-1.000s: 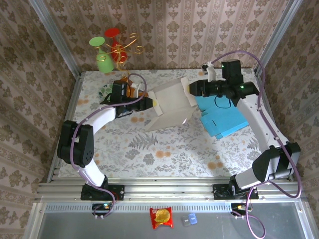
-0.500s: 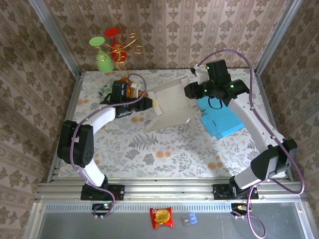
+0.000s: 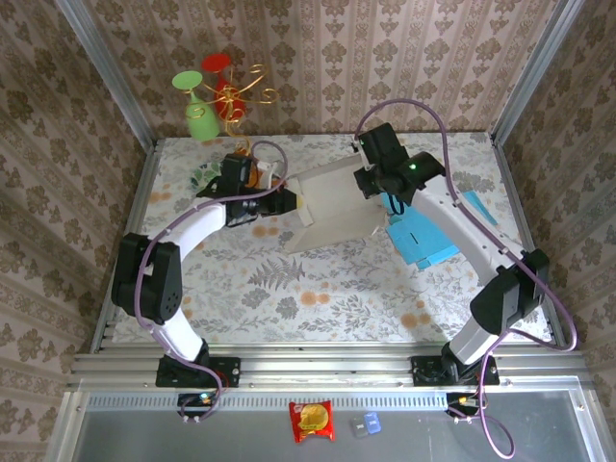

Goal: Fold the paper box

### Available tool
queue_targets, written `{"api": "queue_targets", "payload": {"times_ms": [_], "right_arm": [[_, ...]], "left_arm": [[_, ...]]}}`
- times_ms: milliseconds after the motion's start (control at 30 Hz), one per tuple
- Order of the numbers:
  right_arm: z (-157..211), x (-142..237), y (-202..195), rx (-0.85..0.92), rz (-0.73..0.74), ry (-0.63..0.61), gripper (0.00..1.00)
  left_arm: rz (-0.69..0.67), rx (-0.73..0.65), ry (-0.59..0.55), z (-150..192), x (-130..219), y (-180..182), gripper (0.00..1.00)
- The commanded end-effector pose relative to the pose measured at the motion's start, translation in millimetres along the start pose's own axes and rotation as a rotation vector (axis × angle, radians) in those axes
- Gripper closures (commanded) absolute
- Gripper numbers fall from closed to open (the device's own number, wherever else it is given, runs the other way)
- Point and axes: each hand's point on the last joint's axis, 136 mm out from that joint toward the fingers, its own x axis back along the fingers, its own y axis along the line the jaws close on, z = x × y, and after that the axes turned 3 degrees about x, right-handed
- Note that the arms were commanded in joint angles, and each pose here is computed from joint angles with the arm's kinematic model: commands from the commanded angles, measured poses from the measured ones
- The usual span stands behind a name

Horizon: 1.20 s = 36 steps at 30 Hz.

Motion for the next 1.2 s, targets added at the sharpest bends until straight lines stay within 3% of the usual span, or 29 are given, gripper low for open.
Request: {"api": "queue_targets", "payload": {"times_ms": [0, 333, 633, 1000, 1167], "right_arm": [[5.9, -1.0, -16.9, 0.005, 0.141, 0.061, 0.91], [15.6, -7.6, -36.8, -0.024, 0.342, 0.131, 1.00], [13.5, 1.9, -59.9, -0.024, 0.604, 0.205, 1.00], [4.0, 3.1, -58.8, 0.046, 0.668, 0.221, 1.00], [-0.3, -2.0, -43.3, -0.002, 0.526, 0.178, 0.95]], "left_arm": [[-0.009, -0.081, -0.014, -9.1, 5.9, -22.3, 1.00], [-0.085, -0.103, 0.009, -7.7, 2.2, -27.5, 1.00], [-0.114, -0.114, 0.022, -9.5, 1.6, -25.6, 1.00], [-0.131, -0.126, 0.034, -5.6, -4.8, -29.9, 1.00], [-0.128, -0.124, 0.030, -6.5, -5.1, -30.6, 1.00]]}}
